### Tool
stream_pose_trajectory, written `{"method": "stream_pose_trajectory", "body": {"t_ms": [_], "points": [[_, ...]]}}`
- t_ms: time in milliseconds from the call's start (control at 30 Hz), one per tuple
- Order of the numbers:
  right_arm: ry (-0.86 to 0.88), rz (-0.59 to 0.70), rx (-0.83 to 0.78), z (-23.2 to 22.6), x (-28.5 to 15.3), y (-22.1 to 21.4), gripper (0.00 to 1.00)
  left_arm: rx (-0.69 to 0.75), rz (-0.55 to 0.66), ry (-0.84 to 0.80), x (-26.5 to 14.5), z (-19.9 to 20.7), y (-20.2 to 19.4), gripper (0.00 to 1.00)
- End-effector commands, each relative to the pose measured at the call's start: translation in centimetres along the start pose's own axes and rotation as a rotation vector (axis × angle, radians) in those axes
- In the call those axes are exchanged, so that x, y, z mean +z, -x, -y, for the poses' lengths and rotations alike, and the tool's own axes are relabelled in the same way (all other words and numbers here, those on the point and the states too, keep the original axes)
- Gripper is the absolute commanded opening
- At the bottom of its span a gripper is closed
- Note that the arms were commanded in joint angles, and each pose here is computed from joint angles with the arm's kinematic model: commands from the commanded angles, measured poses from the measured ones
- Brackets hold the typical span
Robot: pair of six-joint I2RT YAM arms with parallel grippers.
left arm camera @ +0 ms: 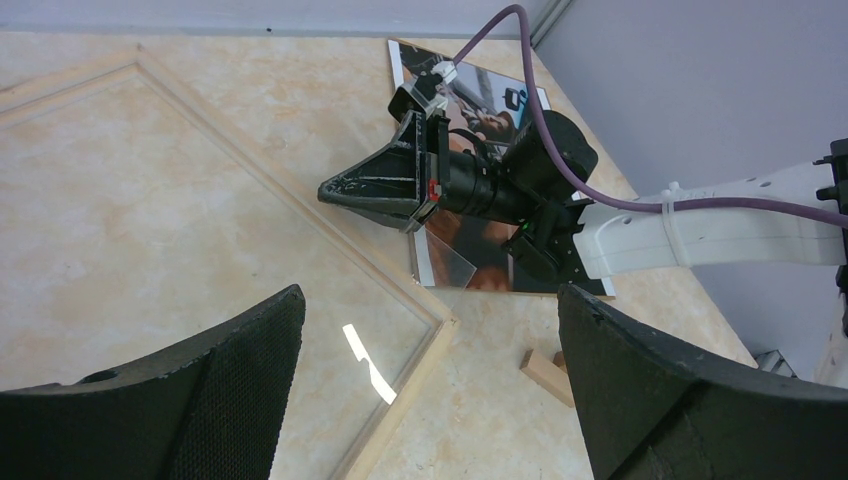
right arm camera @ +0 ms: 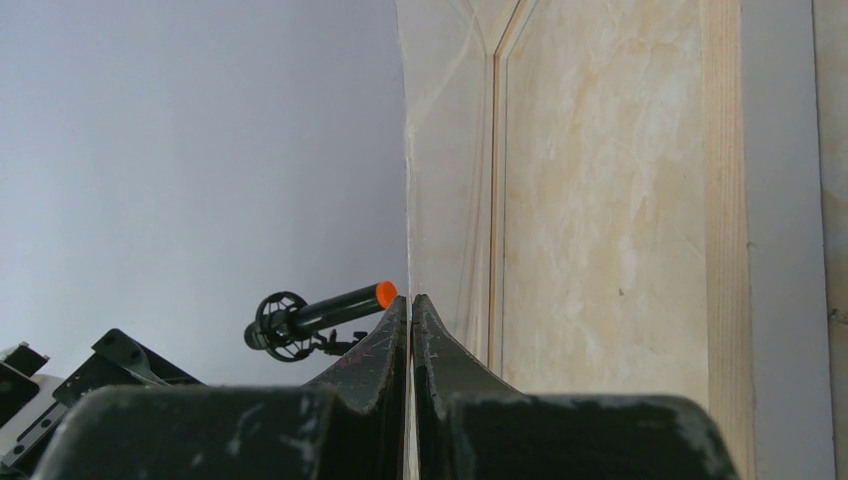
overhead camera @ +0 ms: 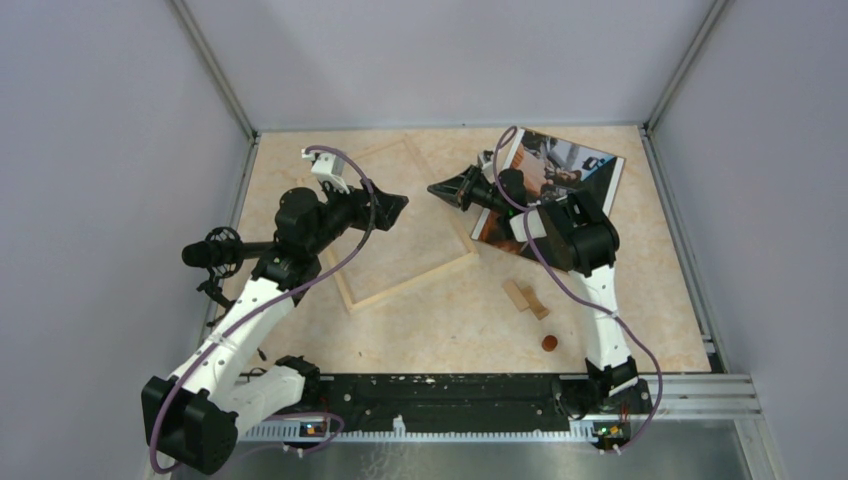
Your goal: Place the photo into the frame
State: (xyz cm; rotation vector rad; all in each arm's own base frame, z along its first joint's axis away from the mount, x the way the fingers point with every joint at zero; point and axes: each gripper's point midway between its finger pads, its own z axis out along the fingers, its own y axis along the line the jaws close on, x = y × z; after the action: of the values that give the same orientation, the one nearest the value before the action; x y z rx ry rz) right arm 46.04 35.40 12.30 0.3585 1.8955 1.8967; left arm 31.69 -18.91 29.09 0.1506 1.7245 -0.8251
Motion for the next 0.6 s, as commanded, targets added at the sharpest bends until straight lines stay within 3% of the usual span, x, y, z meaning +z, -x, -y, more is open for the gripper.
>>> {"method": "stream_pose_trajectory", "body": {"t_ms": [0,567], "points": [[0.065,-0.016,-0.027,-1.9,-0.1,-0.4,0.00,0.025,0.080,-0.052,-0.4,1.5,2.6,0.98],[0.042,-0.024,-0.006,-0.8,-0.1,-1.1,0.00,0.026,0.081,-0.054,-0.4,1.6,2.7,0.98]]}}
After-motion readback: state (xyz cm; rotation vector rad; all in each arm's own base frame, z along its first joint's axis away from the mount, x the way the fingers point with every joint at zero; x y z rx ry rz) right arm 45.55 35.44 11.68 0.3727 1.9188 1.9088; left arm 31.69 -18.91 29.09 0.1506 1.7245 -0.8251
